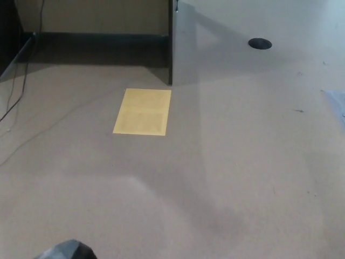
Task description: A person is holding a plastic bag and the robot extends its left hand to grab the bag by hooking its thumb into the holes at the top and brings its hand down by its side. Then it extends its arm again to hand the plastic bag back to the person.
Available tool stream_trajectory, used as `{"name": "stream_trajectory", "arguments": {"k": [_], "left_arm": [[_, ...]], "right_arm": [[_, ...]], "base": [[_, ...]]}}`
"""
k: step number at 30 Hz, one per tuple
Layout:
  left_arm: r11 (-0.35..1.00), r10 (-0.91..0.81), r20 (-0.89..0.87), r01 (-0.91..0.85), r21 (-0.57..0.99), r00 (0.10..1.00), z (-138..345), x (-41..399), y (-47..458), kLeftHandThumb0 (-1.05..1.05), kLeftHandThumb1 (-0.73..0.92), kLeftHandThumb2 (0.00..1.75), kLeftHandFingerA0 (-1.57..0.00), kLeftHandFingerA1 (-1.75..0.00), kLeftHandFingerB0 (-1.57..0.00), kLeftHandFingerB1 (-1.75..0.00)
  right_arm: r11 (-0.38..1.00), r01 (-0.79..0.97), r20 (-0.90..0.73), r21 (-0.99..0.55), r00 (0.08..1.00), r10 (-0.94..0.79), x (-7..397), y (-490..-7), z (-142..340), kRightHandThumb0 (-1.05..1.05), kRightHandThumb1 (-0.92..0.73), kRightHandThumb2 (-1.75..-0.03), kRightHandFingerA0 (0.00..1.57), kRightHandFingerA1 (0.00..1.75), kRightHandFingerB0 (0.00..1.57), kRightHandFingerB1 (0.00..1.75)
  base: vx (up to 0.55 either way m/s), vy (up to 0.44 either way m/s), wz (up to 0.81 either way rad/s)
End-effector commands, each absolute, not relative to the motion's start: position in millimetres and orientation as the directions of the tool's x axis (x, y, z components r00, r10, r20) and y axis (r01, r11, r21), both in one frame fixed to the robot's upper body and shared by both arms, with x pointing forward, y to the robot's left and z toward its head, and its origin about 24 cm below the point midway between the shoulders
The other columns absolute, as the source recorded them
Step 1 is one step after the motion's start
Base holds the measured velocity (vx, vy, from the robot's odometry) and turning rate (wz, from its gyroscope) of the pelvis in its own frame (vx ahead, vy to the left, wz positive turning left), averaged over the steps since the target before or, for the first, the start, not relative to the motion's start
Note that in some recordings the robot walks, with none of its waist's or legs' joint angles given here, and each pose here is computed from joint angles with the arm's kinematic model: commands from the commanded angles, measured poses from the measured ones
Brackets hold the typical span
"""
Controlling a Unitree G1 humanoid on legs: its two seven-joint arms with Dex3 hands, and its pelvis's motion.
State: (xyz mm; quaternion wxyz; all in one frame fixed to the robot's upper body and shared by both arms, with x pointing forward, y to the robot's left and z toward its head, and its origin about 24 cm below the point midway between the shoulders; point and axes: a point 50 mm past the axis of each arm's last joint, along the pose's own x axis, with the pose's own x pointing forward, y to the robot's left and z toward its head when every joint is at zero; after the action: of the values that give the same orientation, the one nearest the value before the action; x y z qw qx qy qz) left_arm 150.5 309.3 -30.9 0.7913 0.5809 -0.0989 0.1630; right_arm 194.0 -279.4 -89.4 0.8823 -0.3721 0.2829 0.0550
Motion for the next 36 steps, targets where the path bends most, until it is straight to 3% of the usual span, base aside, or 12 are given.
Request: {"name": "stream_trajectory", "arguments": {"k": [1,4,6,10,11,13,14,27,28,32,34,36], "left_arm": [[0.200,0.162,0.392,-0.419,0.886,0.906,-28.1,149.8,321.6,-0.05,0.57,0.59,-0.95,-1.61,-0.95,-0.94],[0.195,0.182,0.357,-0.389,0.900,0.916,-31.3,151.3,324.3,-0.11,0.54,0.60,-0.98,-1.59,-0.94,-0.70],[0.193,0.183,0.358,-0.391,0.900,0.915,-34.0,150.3,323.4,-0.04,0.66,0.63,-0.95,-1.65,-0.80,-1.22],[0.199,0.187,0.343,-0.377,0.905,0.921,-38.5,147.9,321.3,-0.08,0.53,0.90,-1.21,-1.38,-0.91,-1.21],[0.195,0.184,0.363,-0.396,0.897,0.914,-38.2,148.3,320.1,-0.02,0.65,0.68,-0.90,-1.70,-0.72,-1.50],[0.205,0.181,0.371,-0.404,0.891,0.911,-37.4,149.7,318.7,-0.01,0.64,0.69,-0.91,-1.70,-0.74,-1.47],[0.241,0.176,0.379,-0.413,0.878,0.909,-35.8,153.1,315.2,-0.04,0.52,0.92,-1.25,-1.40,-0.95,-1.20],[0.524,-0.003,0.613,-0.520,0.674,0.790,31.0,193.4,253.3,0.10,0.51,1.03,-1.25,-1.39,-0.97,-1.13],[0.532,-0.010,0.623,-0.523,0.665,0.782,36.8,196.3,249.0,0.03,0.57,0.98,-0.93,-1.71,-0.87,-1.31],[0.555,-0.067,0.676,-0.536,0.637,0.734,68.7,215.6,229.0,0.01,0.60,0.98,-0.90,-1.69,-0.85,-1.32],[0.560,-0.097,0.708,-0.550,0.619,0.699,87.8,232.5,218.8,0.02,0.54,1.06,-1.25,-1.39,-0.91,-1.11],[0.557,-0.116,0.723,-0.558,0.615,0.682,99.6,242.6,211.5,-0.02,0.54,1.06,-1.26,-1.40,-0.90,-1.11]], "right_arm": [[0.720,-0.296,-0.543,-0.628,0.830,-0.132,193.8,-284.9,-87.8,-0.30,-0.68,-0.60,0.75,0.65,0.64,0.43],[0.712,-0.300,-0.542,-0.635,0.830,-0.133,194.7,-284.1,-87.9,-0.30,-0.68,-0.61,0.72,0.74,0.63,0.43],[0.710,-0.302,-0.539,-0.636,0.832,-0.129,192.7,-284.3,-88.2,-0.29,-0.67,-0.60,0.75,0.70,0.64,0.44],[0.720,-0.298,-0.545,-0.626,0.828,-0.131,189.2,-285.6,-89.4,-0.30,-0.67,-0.60,0.75,0.64,0.65,0.44],[0.714,-0.302,-0.545,-0.632,0.828,-0.133,189.6,-285.4,-89.4,-0.31,-0.67,-0.60,0.76,0.64,0.65,0.43],[0.707,-0.305,-0.544,-0.638,0.829,-0.132,190.4,-284.7,-89.3,-0.30,-0.67,-0.60,0.76,0.65,0.65,0.43],[0.705,-0.312,-0.551,-0.637,0.824,-0.133,191.3,-285.0,-89.4,-0.29,-0.68,-0.60,0.75,0.66,0.62,0.43],[0.703,-0.313,-0.557,-0.638,0.818,-0.141,188.3,-286.0,-91.1,-0.31,-0.68,-0.61,0.76,0.68,0.64,0.43],[0.702,-0.316,-0.561,-0.638,0.815,-0.142,188.2,-286.3,-91.2,-0.30,-0.68,-0.60,0.77,0.70,0.64,0.43],[0.703,-0.311,-0.554,-0.639,0.820,-0.141,189.4,-287.6,-89.6,-0.31,-0.67,-0.61,0.76,0.62,0.63,0.43],[0.701,-0.308,-0.548,-0.643,0.824,-0.140,190.5,-288.7,-88.1,-0.31,-0.68,-0.61,0.76,0.62,0.64,0.43],[0.698,-0.308,-0.546,-0.647,0.826,-0.142,190.9,-290.0,-87.2,-0.31,-0.68,-0.61,0.76,0.62,0.64,0.43]], "base": [[0.00,0.000,0.00],[0.00,0.000,0.00],[0.00,0.000,0.00],[0.00,0.000,0.00],[0.00,0.000,0.00],[0.00,0.000,0.00],[0.00,0.000,0.00],[0.00,0.000,0.00],[0.00,0.000,0.00],[0.00,0.000,0.00],[0.00,0.000,0.00],[0.00,0.000,0.00]]}}
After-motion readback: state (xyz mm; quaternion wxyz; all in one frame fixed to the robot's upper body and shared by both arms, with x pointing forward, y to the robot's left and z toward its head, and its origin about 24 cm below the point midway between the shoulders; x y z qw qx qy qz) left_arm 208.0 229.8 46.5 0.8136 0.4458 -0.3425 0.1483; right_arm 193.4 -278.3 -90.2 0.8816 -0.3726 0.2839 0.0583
